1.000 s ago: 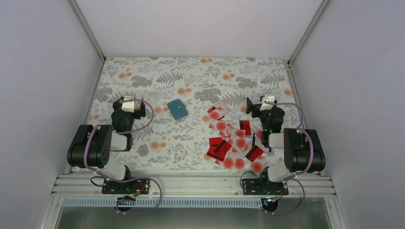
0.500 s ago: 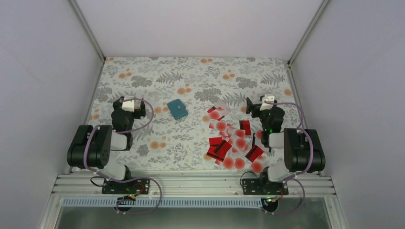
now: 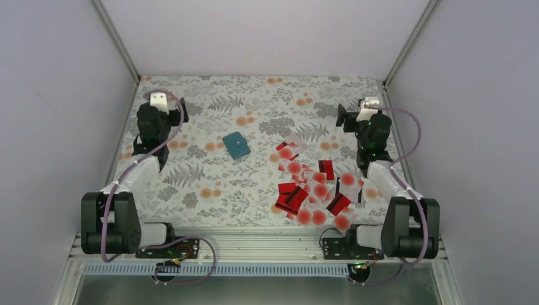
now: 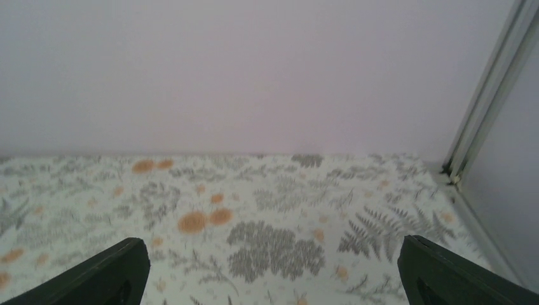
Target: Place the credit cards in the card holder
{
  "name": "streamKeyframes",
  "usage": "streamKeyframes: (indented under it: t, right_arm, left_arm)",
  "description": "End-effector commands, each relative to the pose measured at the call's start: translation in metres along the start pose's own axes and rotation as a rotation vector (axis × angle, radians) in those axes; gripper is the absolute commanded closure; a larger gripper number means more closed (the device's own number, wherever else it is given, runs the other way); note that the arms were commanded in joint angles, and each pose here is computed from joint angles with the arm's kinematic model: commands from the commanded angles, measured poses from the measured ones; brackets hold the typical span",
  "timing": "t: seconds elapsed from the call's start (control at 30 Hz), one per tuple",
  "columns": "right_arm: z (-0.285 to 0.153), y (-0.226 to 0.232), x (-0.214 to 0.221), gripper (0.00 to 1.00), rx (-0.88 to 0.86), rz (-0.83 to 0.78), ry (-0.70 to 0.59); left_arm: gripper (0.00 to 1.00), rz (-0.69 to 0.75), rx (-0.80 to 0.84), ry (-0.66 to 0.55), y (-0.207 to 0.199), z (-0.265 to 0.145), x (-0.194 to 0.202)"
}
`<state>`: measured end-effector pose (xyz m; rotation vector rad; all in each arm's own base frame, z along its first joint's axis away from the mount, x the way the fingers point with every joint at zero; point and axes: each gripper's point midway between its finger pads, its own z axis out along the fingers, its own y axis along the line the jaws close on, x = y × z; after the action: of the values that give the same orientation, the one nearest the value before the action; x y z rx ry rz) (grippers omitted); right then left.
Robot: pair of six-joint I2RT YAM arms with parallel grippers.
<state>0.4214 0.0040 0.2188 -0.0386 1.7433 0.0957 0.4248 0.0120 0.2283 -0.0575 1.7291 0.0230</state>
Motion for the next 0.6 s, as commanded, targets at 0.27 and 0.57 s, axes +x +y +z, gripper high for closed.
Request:
streamKeyframes:
  t: [0.27,0.57]
  right_arm:
    - [0.002,-0.017,-0.068,0.01,0.129,0.256,0.204]
    - [0.018,0.006,-0.015,0.01,-0.008,0.322,0.495]
  left_arm:
    - [0.00,-0.325,-0.060,0.440,0.005,-0.001,0.010]
    - [0.05,-0.495,0.347,0.647,-0.063,-0.012,0.062]
